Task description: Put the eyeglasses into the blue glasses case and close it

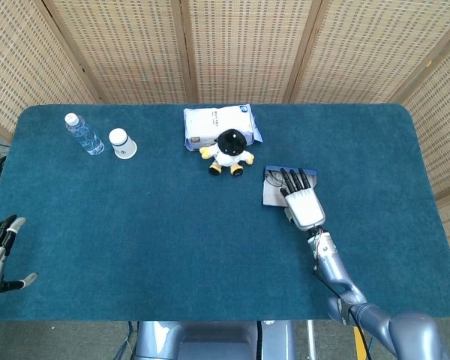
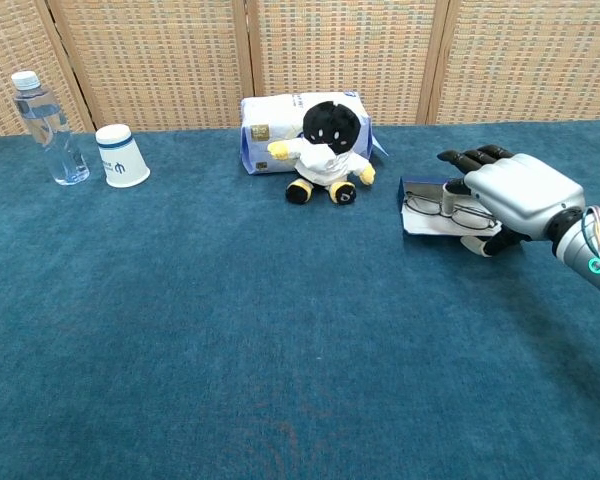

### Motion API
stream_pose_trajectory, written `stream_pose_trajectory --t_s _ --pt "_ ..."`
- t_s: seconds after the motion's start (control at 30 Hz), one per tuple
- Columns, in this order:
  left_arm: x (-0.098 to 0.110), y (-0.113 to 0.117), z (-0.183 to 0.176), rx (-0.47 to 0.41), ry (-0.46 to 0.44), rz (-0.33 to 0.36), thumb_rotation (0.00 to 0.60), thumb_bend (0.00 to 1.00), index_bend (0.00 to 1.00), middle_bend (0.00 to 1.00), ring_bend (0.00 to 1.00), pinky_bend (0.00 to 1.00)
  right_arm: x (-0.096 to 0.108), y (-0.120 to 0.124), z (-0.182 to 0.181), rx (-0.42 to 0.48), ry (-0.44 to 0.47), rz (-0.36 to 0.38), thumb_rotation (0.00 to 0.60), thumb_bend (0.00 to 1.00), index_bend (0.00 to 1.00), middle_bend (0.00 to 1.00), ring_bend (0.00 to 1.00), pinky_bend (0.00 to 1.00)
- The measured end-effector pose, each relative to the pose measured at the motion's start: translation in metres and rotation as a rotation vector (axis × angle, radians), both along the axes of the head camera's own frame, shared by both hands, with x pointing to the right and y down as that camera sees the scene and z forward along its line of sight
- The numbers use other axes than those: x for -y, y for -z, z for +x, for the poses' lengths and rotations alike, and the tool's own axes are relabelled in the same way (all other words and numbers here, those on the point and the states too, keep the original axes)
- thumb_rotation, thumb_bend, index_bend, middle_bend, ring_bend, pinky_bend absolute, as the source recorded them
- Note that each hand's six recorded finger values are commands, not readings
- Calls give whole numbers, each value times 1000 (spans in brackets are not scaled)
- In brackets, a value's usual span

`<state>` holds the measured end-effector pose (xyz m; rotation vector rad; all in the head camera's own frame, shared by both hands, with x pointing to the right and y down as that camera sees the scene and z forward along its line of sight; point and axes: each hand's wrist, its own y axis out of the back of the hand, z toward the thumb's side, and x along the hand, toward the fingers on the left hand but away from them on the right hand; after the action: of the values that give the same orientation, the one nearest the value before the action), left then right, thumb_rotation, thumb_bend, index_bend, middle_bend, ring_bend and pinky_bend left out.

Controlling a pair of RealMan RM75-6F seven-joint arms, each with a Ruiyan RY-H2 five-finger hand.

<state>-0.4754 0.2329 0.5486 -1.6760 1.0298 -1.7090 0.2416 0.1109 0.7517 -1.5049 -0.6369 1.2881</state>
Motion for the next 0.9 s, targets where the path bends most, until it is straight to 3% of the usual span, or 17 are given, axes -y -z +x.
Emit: stream_pose_trajectory --t_s 0.53,0.9 --pt "2 0 -3 -7 11 -2 600 81 0 0 0 0 35 -3 14 -45 -114 24 600 414 388 0 0 21" --pt "3 0 -3 -9 15 -4 600 82 0 0 0 0 47 -10 4 -71 -108 11 600 414 388 0 0 21"
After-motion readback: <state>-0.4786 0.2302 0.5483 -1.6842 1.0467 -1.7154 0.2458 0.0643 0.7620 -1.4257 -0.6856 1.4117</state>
